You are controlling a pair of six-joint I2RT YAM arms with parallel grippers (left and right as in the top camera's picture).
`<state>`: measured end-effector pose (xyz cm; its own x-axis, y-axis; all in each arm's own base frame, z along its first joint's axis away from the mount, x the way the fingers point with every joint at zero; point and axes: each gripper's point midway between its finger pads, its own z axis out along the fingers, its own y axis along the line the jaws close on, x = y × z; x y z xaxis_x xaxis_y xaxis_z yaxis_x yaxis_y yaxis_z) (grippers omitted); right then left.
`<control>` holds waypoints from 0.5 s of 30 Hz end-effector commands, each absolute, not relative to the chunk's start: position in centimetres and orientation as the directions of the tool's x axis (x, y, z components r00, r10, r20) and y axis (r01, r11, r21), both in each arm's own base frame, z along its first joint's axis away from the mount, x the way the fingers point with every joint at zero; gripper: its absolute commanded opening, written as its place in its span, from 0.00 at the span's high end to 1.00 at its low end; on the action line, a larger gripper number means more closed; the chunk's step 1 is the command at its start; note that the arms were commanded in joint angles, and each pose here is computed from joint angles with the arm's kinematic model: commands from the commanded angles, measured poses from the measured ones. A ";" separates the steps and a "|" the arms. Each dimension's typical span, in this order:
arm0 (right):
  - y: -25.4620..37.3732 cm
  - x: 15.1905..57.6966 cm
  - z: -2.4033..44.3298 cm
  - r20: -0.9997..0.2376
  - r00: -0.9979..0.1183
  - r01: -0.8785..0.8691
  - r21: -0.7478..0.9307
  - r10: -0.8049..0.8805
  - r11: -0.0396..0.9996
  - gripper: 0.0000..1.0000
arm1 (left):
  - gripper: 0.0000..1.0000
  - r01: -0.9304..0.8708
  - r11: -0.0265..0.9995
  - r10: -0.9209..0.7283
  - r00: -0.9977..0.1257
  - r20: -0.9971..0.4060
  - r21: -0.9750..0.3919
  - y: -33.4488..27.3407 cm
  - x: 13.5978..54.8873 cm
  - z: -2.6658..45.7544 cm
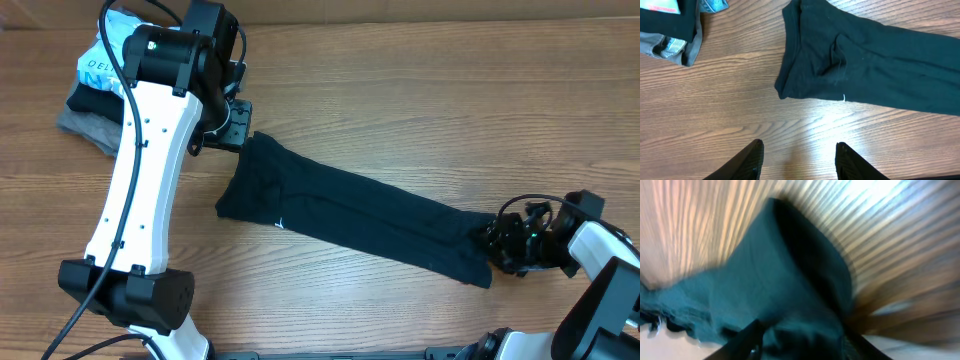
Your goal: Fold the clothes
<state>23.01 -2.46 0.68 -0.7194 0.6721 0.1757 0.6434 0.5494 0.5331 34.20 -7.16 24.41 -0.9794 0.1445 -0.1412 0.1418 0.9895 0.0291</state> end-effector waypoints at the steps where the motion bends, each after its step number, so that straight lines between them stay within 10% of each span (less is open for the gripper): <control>1: -1.1 21.0 -0.5 0.234 -0.750 0.634 0.521 0.619 0.571 0.53 | 0.51 0.126 0.992 0.128 -0.983 -0.128 0.021 -7.1 34.3 24.0; 8: -1.5 19.9 -1.0 0.257 -0.733 0.666 0.458 0.630 0.589 0.23 | 0.53 0.130 0.991 0.132 -0.983 -0.128 0.022 -7.1 34.3 24.0; 15: -3.8 18.6 -1.5 0.279 -0.640 0.758 0.379 0.716 0.530 0.28 | 0.53 0.142 0.990 0.144 -0.981 -0.128 0.023 -7.1 34.3 24.0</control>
<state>22.09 -1.44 1.21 -0.6942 0.6720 0.2579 0.6727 0.4782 0.5646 34.26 -7.11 24.31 -0.9799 0.1435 -0.1389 0.1408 0.9896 0.0291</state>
